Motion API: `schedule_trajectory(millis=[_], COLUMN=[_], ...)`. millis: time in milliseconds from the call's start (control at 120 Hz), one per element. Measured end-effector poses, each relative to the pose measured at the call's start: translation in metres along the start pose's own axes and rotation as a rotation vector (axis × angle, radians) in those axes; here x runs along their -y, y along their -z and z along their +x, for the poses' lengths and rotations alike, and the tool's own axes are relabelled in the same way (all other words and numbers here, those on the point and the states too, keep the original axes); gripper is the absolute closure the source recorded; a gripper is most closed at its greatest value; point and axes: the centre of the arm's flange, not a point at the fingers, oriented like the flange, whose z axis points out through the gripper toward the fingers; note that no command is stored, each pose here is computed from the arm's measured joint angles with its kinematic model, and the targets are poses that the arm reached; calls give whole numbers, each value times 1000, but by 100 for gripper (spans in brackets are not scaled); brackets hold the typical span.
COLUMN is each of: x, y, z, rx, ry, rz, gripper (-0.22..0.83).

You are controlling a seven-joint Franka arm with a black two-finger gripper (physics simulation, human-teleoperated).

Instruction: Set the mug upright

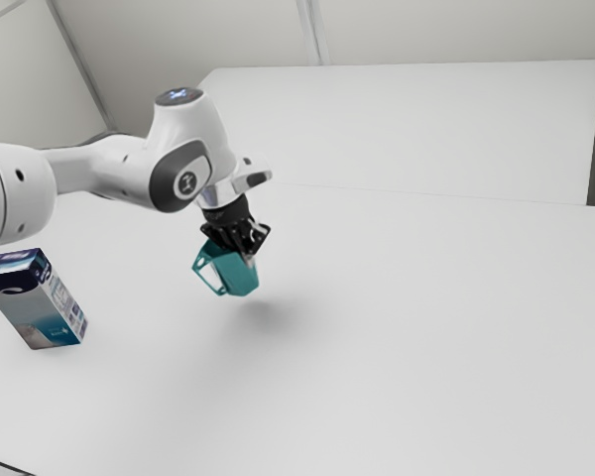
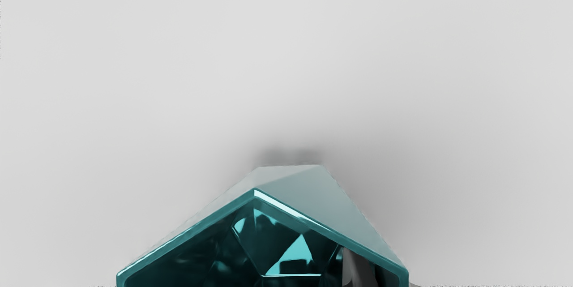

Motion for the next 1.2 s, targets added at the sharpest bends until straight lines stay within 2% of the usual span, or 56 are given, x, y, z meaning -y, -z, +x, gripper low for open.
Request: schedule_trajectory(millis=[250,608,958,1117,1200], x=[0,-1,-2,-3,-2], y=[-16,-53,-63,-57,-50], z=[-8,-2,1,1,1], rx=[21,43,31,26,16], ry=[28,62,84,91,93], rz=[7,4,-1,-10,-12], gripper=[78,78,78,43,29])
